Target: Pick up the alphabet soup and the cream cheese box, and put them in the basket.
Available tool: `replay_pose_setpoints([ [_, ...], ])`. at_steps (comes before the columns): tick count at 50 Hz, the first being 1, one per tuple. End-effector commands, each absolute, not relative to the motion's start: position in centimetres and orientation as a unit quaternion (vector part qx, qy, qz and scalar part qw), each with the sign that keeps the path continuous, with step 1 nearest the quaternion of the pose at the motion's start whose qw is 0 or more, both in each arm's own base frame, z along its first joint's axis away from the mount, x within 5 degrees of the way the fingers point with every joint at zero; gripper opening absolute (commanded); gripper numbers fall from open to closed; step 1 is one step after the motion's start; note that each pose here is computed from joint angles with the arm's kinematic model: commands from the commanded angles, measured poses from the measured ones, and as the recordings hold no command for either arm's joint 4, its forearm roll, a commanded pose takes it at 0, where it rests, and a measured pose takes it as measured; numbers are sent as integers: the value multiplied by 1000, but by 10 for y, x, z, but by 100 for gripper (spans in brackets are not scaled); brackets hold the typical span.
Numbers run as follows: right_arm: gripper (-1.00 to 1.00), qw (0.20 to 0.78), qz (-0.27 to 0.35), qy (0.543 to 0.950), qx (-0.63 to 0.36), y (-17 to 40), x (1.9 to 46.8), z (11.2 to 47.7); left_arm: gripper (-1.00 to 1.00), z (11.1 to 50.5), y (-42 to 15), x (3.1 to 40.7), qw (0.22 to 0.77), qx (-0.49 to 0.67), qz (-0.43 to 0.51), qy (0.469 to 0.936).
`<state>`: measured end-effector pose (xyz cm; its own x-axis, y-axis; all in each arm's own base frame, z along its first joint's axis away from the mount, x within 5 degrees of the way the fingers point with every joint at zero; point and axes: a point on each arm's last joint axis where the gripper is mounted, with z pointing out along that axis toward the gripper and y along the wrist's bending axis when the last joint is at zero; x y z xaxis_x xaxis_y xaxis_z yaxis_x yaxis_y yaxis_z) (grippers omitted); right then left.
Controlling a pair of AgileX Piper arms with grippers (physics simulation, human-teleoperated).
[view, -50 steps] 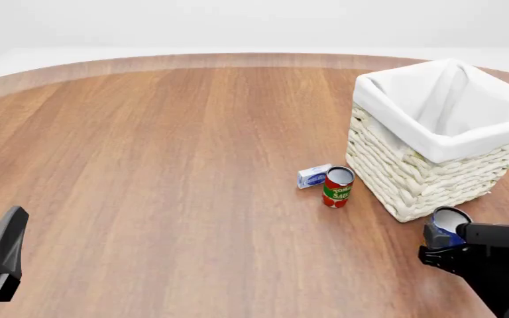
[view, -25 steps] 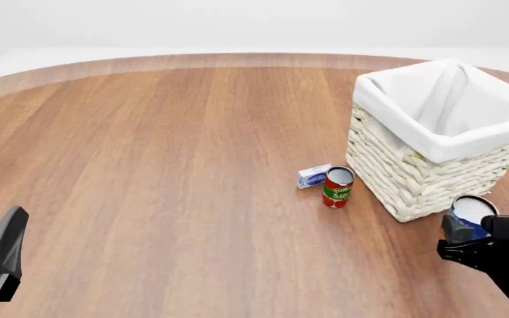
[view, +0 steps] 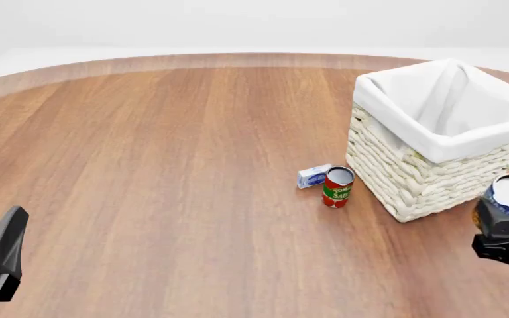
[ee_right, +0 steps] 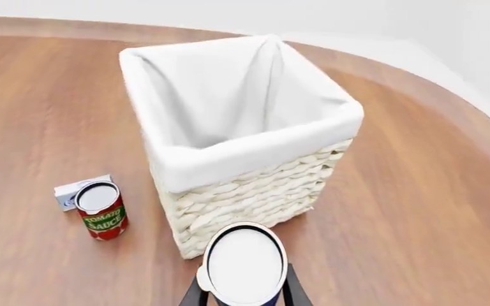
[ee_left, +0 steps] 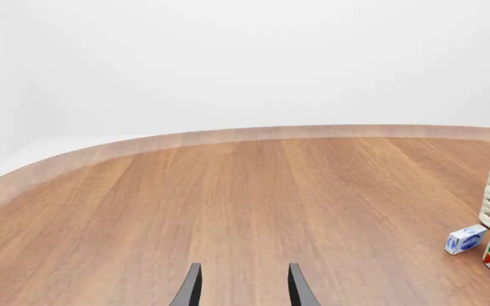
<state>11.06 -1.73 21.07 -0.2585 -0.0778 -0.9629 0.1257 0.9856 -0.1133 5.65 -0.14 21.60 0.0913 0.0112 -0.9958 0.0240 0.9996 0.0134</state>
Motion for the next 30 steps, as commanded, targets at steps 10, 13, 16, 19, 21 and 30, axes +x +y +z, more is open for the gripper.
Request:
replay_pose_setpoints([
  [10,-100,658,-94,747,-3,-9,67,270,100,216,-1,56,739,13,-4,674],
  [13,-100,662,-98,743,-4,-9,65,274,100,216,-1,56,739,13,-4,674],
  [16,-100,669,-99,736,-8,-8,61,283,100,216,-1,56,739,13,-4,674],
  [19,-100,675,-98,731,-12,-8,61,288,100,216,-1,56,739,13,-4,674],
  [21,-100,681,-96,726,-13,-7,60,292,100,216,-1,56,739,13,-4,674],
  [30,-100,698,-102,709,-11,-6,50,307,100,216,-1,56,739,13,-4,674],
])
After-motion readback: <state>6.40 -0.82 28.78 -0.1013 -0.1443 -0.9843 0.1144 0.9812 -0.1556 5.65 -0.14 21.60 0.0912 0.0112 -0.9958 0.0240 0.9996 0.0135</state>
